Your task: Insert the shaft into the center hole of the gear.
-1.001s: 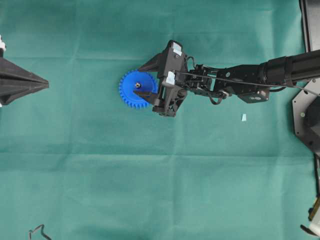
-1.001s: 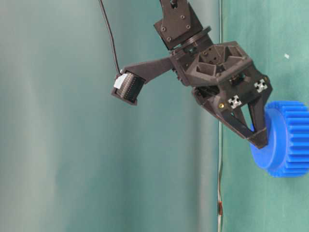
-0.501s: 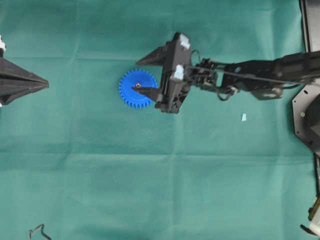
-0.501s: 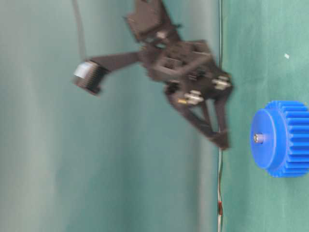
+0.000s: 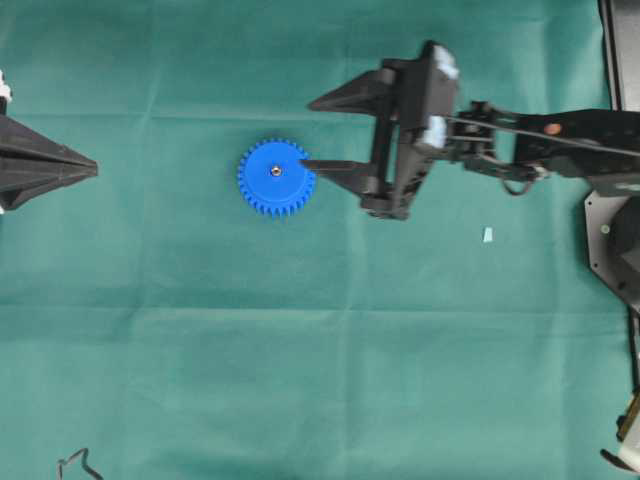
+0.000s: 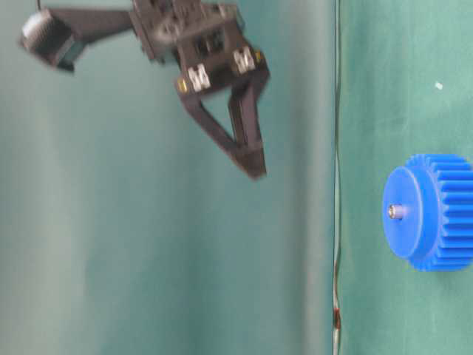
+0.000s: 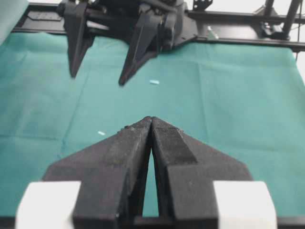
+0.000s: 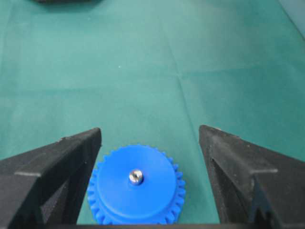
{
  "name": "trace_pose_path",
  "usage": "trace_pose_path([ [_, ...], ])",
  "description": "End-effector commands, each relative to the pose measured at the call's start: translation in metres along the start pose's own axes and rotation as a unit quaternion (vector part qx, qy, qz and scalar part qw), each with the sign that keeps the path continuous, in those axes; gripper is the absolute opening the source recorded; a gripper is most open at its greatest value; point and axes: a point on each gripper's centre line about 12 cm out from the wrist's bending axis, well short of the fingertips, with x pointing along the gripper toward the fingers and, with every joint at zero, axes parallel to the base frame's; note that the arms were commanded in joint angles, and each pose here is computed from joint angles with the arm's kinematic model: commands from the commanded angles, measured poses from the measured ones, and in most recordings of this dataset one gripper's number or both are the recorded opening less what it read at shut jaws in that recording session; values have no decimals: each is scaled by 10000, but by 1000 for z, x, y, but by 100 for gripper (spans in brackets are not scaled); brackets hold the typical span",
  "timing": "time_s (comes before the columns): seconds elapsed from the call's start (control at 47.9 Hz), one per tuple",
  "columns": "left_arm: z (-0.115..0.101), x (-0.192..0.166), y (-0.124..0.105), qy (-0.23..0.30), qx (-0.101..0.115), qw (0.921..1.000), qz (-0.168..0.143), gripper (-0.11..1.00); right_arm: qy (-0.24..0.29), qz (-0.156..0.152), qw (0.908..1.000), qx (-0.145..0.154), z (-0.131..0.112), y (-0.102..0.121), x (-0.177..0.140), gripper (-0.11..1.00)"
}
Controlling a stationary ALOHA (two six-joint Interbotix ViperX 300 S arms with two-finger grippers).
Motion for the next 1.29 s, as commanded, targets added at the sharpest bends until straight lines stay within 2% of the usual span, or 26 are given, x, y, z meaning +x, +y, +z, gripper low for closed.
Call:
trace_pose_path([
  [0.0,10,2,0,-123,15,9999,9,0,-295,37,9996,5,13,1,-17,87],
  [0.438,10,2,0,-123,15,9999,9,0,-834,159,9964,36,8,-4,-103,87],
  [0.626,11,2,0,-146,15,9999,1,0,-945,198,9953,51,2,-6,-128,87],
  [0.814,10,2,0,-138,15,9999,1,0,-906,216,9956,47,-6,-7,-138,87],
  [1.273,10,2,0,-138,23,9999,9,0,-898,213,9957,54,-6,-7,-137,87],
])
